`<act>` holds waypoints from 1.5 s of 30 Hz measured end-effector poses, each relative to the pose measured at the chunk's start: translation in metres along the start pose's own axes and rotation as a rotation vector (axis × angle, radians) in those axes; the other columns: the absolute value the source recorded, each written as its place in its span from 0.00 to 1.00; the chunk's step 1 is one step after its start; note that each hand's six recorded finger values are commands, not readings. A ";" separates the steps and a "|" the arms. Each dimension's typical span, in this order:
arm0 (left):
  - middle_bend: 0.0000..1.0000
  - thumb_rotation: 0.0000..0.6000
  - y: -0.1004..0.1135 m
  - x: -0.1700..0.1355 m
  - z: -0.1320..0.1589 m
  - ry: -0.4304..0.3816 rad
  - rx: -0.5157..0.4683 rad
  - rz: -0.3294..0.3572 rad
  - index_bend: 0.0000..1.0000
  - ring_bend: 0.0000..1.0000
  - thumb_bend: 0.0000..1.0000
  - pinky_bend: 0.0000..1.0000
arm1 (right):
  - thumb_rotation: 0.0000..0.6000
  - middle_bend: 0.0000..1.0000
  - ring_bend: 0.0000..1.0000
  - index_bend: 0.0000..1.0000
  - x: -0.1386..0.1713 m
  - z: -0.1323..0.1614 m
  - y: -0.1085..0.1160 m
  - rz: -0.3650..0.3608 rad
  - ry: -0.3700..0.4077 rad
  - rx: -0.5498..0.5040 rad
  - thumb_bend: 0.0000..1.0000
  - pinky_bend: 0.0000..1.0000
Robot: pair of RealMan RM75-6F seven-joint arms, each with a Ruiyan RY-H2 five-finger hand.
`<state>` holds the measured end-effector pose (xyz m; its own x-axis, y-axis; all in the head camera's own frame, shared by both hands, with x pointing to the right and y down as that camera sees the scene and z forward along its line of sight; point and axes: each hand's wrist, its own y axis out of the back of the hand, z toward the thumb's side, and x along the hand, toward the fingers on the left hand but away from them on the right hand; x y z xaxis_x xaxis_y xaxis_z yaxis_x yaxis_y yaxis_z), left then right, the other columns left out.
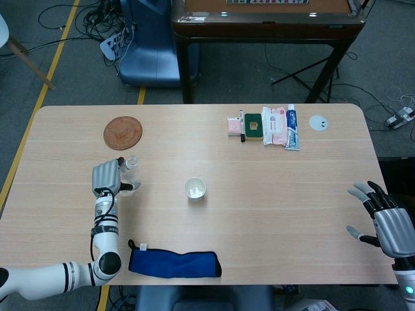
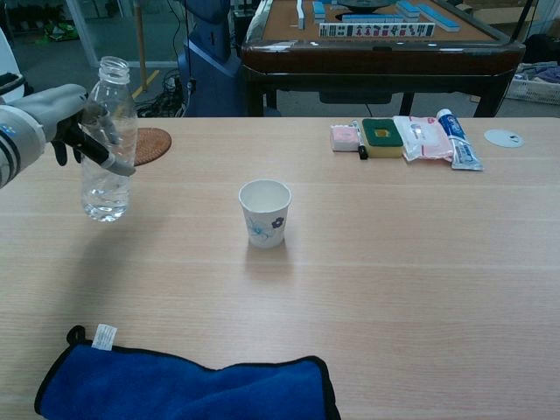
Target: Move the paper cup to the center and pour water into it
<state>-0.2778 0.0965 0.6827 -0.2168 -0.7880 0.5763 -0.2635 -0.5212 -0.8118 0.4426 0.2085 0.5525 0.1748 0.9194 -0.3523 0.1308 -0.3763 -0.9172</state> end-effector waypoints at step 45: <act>0.67 1.00 -0.031 -0.001 -0.052 0.045 -0.233 0.012 0.55 0.50 0.11 0.54 | 1.00 0.17 0.08 0.23 -0.003 -0.001 -0.007 0.031 -0.004 -0.003 0.05 0.27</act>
<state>-0.3184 0.1310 0.7120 -0.2615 -0.7757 0.5743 -0.4689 -0.4180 -0.7781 0.4420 0.2088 0.5600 0.1748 0.9078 -0.3812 0.1288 -0.4049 -0.9052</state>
